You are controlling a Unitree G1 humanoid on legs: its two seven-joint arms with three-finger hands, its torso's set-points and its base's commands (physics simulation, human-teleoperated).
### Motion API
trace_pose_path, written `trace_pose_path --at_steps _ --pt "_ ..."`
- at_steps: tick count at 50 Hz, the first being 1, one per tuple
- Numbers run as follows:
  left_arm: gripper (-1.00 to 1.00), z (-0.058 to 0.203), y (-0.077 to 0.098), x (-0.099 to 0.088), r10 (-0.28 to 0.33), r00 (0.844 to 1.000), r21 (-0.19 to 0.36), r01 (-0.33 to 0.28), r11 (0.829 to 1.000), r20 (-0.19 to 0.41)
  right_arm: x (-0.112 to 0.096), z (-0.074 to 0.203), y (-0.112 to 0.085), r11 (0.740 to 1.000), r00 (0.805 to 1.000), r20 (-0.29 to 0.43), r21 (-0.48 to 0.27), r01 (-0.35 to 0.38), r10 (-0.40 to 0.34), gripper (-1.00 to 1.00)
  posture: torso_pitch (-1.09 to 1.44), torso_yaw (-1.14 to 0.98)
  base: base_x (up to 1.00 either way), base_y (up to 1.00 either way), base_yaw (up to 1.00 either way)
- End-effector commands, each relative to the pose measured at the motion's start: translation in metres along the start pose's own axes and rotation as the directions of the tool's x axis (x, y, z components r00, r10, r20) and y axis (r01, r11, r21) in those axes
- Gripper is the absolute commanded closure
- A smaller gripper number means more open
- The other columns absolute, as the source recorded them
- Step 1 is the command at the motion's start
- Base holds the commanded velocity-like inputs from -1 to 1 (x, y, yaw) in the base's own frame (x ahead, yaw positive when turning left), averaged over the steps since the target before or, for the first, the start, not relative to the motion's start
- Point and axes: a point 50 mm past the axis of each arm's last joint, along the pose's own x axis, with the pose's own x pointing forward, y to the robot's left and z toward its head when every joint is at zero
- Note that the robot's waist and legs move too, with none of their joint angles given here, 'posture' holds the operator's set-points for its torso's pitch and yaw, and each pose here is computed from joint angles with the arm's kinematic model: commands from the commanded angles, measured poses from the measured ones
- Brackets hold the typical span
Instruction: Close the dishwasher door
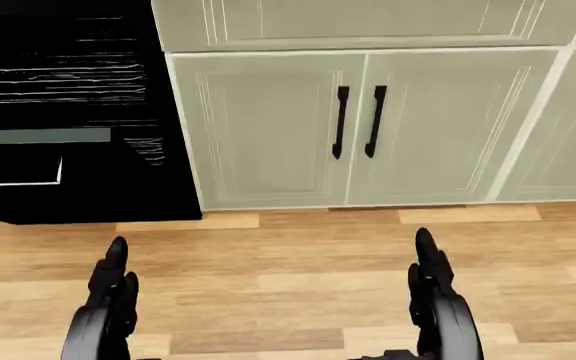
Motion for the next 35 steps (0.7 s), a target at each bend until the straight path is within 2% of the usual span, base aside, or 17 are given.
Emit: trace_pose_path --at_steps 1,2,3,4,5,8,9,13,18,19,21,25,35 --pt "-1.00 0.049 -0.007 -0.010 -0.028 0.969 0.025 0.023 0.999 0.244 -0.002 0.040 0.000 1.000 0.979 0.203 0.020 -0.012 0.008 -1.00 0.00 0.00 0.00 0.00 0.00" --pt "-1.00 0.051 -0.008 -0.011 -0.042 0.963 0.021 0.038 0.999 0.265 -0.001 0.038 -0.004 1.000 0.983 0.184 0.018 0.019 -0.022 -1.00 0.00 0.00 0.00 0.00 0.00" --pt "-1.00 0.048 -0.008 -0.010 -0.037 0.964 0.035 0.029 0.999 0.262 0.000 0.037 -0.004 1.000 0.981 0.191 0.000 0.026 -0.025 -1.00 0.00 0.00 0.00 0.00 0.00" --pt "-1.00 0.048 -0.008 -0.009 -0.038 0.964 0.031 0.031 0.999 0.261 -0.001 0.037 -0.005 0.999 0.978 0.203 0.026 0.037 -0.042 -1.00 0.00 0.00 0.00 0.00 0.00" --pt "-1.00 0.048 -0.009 -0.010 -0.044 0.962 0.036 0.035 0.999 0.271 -0.002 0.039 -0.004 0.999 0.975 0.223 0.024 0.021 -0.026 -1.00 0.00 0.00 0.00 0.00 0.00" --pt "-1.00 0.048 -0.009 -0.010 -0.045 0.961 0.043 0.035 0.998 0.272 -0.002 0.037 -0.006 0.999 0.976 0.213 0.004 0.034 -0.034 -1.00 0.00 0.00 0.00 0.00 0.00" --pt "-1.00 0.048 -0.009 -0.010 -0.045 0.961 0.043 0.035 0.998 0.272 -0.001 0.036 -0.009 0.997 0.975 0.213 -0.018 0.070 -0.064 -1.00 0.00 0.00 0.00 0.00 0.00" --pt "-1.00 0.052 -0.007 -0.012 -0.033 0.958 0.032 0.025 0.999 0.286 -0.003 0.035 -0.007 0.999 0.978 0.205 -0.020 0.042 -0.037 -1.00 0.00 0.00 0.00 0.00 0.00" --pt "-1.00 0.052 -0.007 -0.012 -0.030 0.957 0.031 0.022 0.999 0.287 -0.005 0.034 -0.009 0.998 0.975 0.216 -0.028 0.053 -0.045 -1.00 0.00 0.00 0.00 0.00 0.00" --pt "-1.00 0.051 -0.007 -0.012 -0.031 0.958 0.033 0.022 0.999 0.287 -0.006 0.033 -0.007 0.999 0.976 0.216 -0.027 0.022 -0.016 -1.00 0.00 0.00 0.00 0.00 0.00" --pt "-1.00 0.050 -0.007 -0.011 -0.031 0.958 0.035 0.022 0.999 0.284 -0.004 0.026 -0.008 0.999 0.985 0.167 -0.026 0.041 -0.036 -1.00 0.00 0.00 0.00 0.00 0.00" --pt "-1.00 0.049 -0.009 -0.013 -0.031 0.958 0.044 0.019 0.999 0.287 -0.006 0.026 -0.008 0.998 0.985 0.172 -0.050 0.044 -0.034 -1.00 0.00 0.00 0.00 0.00 0.00" --pt "-1.00 0.049 -0.011 -0.015 -0.038 0.958 0.052 0.024 0.998 0.284 -0.006 0.024 -0.008 0.998 0.985 0.167 -0.050 0.038 -0.030 -1.00 0.00 0.00 0.00 0.00 0.25"
